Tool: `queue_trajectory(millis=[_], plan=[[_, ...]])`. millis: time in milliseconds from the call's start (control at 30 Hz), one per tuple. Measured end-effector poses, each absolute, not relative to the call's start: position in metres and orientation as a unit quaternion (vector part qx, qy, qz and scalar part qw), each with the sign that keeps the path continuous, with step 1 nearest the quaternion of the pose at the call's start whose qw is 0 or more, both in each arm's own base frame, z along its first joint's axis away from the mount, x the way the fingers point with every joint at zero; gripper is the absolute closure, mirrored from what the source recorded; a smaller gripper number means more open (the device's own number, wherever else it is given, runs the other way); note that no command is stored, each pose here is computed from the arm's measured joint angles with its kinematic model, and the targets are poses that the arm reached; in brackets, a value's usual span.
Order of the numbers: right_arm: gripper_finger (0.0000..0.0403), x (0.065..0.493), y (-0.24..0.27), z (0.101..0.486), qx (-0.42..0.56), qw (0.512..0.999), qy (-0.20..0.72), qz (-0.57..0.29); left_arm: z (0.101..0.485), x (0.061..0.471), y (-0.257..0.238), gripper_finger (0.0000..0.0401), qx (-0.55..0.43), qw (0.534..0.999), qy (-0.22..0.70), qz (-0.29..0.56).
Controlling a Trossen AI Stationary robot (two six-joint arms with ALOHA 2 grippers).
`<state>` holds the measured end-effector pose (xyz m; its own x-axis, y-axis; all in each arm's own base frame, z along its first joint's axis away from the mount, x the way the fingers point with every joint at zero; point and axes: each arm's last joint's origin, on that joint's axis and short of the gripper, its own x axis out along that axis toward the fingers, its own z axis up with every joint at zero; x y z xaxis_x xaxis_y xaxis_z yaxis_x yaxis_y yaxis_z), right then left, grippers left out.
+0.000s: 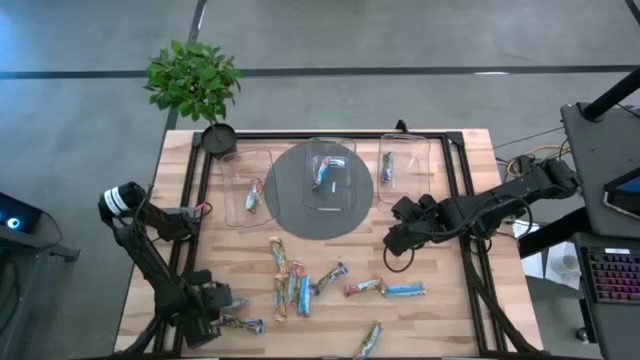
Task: Pick and place Granola Bars by type
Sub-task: Put the yellow granola bar into the left transparent bin
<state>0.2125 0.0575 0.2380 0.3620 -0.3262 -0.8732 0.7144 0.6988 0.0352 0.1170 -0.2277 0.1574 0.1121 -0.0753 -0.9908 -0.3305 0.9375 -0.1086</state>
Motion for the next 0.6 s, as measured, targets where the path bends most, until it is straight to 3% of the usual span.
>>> queue_trajectory(millis=[200,367,467,600], plan=[[0.0174,0.212,0.057,0.238,0.196,0.802,0.464,-0.321,0.192,0.119,-0.214,0.037,-0.315,0.778,0.515,0.173],[0.0174,0.213,0.057,0.238,0.185,0.806,0.463,-0.318,0.235,0.117,-0.173,0.0359,-0.499,0.799,0.198,0.269],[0.0174,0.214,0.056,0.239,0.182,0.81,0.455,-0.322,0.254,0.128,-0.139,0.0361,-0.524,0.785,0.12,0.307],[0.0174,0.215,0.056,0.239,0.179,0.813,0.453,-0.319,0.264,0.144,-0.095,0.0363,-0.5,0.771,0.083,0.384]])
